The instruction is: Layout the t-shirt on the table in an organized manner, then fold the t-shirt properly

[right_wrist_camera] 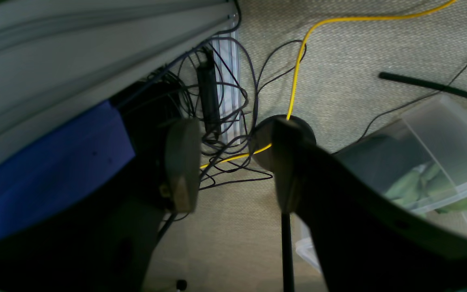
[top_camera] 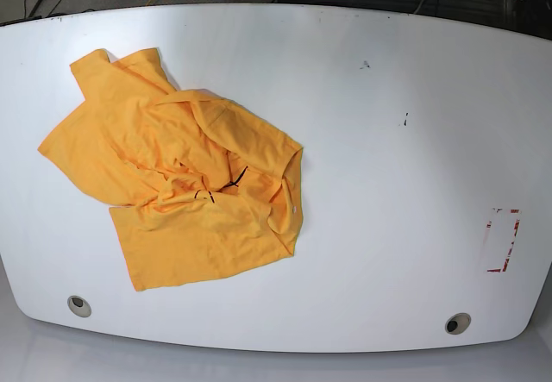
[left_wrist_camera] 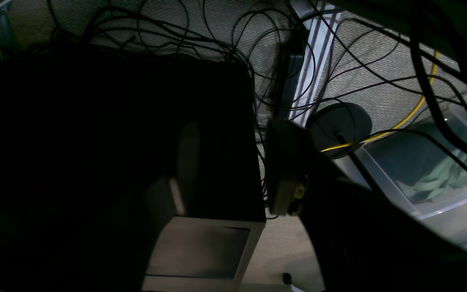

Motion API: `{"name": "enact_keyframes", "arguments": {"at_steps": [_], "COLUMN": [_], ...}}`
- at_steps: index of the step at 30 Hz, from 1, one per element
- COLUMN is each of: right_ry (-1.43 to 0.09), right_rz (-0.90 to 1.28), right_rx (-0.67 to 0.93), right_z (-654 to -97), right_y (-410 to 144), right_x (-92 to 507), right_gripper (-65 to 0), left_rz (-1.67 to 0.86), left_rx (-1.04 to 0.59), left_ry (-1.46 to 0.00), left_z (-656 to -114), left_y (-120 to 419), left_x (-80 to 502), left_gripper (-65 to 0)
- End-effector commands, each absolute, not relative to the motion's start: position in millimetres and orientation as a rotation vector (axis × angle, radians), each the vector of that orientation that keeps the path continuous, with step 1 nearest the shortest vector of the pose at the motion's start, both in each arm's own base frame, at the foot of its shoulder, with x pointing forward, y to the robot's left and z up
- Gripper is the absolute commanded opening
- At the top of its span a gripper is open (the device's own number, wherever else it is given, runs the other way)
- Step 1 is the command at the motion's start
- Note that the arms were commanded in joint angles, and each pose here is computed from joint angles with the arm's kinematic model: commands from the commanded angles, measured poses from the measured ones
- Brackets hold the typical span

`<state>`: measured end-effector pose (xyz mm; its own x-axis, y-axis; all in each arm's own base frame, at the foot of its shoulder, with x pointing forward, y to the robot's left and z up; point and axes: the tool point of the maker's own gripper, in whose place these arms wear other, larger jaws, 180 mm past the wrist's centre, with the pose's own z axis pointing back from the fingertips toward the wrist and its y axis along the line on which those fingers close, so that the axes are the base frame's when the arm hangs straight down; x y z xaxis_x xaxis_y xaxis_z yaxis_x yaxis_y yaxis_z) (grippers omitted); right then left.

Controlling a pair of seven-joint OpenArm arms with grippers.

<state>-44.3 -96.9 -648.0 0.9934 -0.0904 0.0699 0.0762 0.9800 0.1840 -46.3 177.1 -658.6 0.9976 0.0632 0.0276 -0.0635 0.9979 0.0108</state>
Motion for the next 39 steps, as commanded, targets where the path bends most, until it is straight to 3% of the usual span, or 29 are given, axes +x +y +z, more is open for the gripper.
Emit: {"name": "enact_keyframes", "arguments": {"at_steps": [1,39], "right_ry": [-0.086,-0.083], "right_rz": [-0.095,-0.098], "right_rx": [0.184,0.184], "right_z": [-647.0,-646.9], "right_y": [-98.7,-101.4], "right_x": [-42.9,-42.1], "right_gripper": [-37.3,-37.8], "left_rz": [0.060,0.054], "left_rx": [0.013,0.024], "left_ry": [-0.009,-0.056], "left_z": [-658.2,-656.7], "left_y": [177.7,181.7], "left_x": [-55.1,-43.6], "left_gripper": [-39.7,-39.8]}}
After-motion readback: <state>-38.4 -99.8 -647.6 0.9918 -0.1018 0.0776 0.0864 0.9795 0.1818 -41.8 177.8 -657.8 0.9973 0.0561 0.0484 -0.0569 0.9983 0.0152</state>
